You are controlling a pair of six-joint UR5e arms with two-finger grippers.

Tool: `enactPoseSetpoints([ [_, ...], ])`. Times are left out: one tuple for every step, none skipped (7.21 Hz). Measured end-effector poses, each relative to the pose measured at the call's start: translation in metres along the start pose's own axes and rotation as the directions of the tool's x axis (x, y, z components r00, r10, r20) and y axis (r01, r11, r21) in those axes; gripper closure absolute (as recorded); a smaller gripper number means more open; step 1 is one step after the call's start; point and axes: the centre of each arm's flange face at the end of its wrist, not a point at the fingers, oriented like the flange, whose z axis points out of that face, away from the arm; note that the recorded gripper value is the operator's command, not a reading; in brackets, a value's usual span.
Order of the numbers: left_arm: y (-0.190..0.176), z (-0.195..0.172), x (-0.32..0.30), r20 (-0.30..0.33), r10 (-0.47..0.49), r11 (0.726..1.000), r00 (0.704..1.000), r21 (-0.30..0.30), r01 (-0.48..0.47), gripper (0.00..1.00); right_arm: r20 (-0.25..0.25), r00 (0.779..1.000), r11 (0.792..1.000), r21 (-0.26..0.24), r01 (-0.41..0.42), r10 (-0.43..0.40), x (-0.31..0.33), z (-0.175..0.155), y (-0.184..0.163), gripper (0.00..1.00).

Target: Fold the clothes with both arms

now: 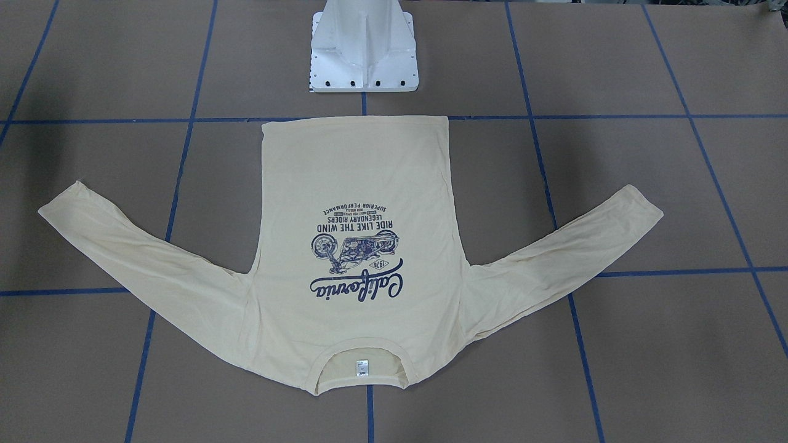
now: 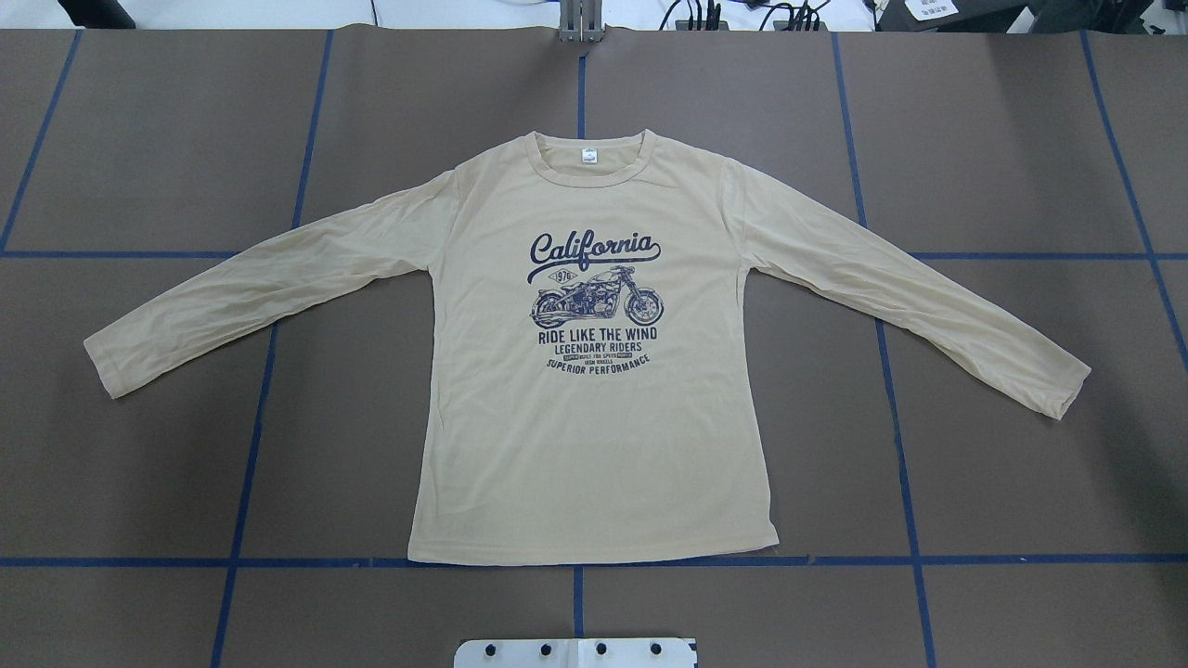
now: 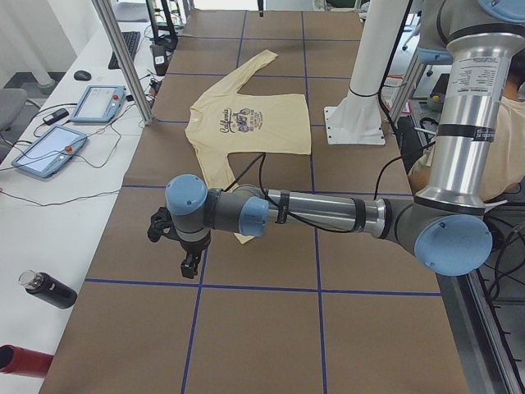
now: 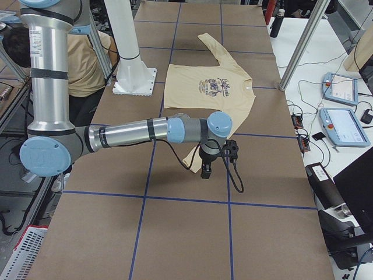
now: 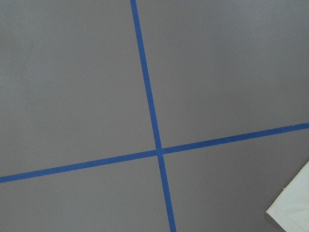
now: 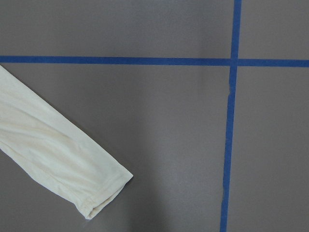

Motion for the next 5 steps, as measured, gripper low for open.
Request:
enactPoseSetpoints([
  [-0.002,-0.002,0.002,-0.001,0.001,1.0,1.0,0.002,-0.001,0.0,0.0,1.0,1.0,0.001,0.0,0.0,0.0,0.0,0.0,0.0],
  [-0.003,-0.006,0.007,-0.003,0.004,1.0,1.0,0.009,-0.004,0.0,0.001,1.0,1.0,0.001,0.002,-0.002,-0.001,-0.001,0.0,0.0],
  [-0.003,-0.01,0.012,-0.001,0.011,1.0,1.0,0.018,-0.011,0.0,0.003,1.0,1.0,0.001,0.003,-0.003,-0.001,0.0,0.0,0.0],
  [-0.004,-0.013,0.016,0.003,0.017,1.0,1.0,0.023,-0.017,0.0,0.005,1.0,1.0,-0.001,0.003,-0.003,-0.001,0.001,0.0,0.0],
  [-0.004,-0.013,0.018,0.004,0.021,0.999,1.0,0.026,-0.021,0.0,0.009,1.0,1.0,-0.004,0.013,-0.013,-0.005,0.003,0.001,0.0],
])
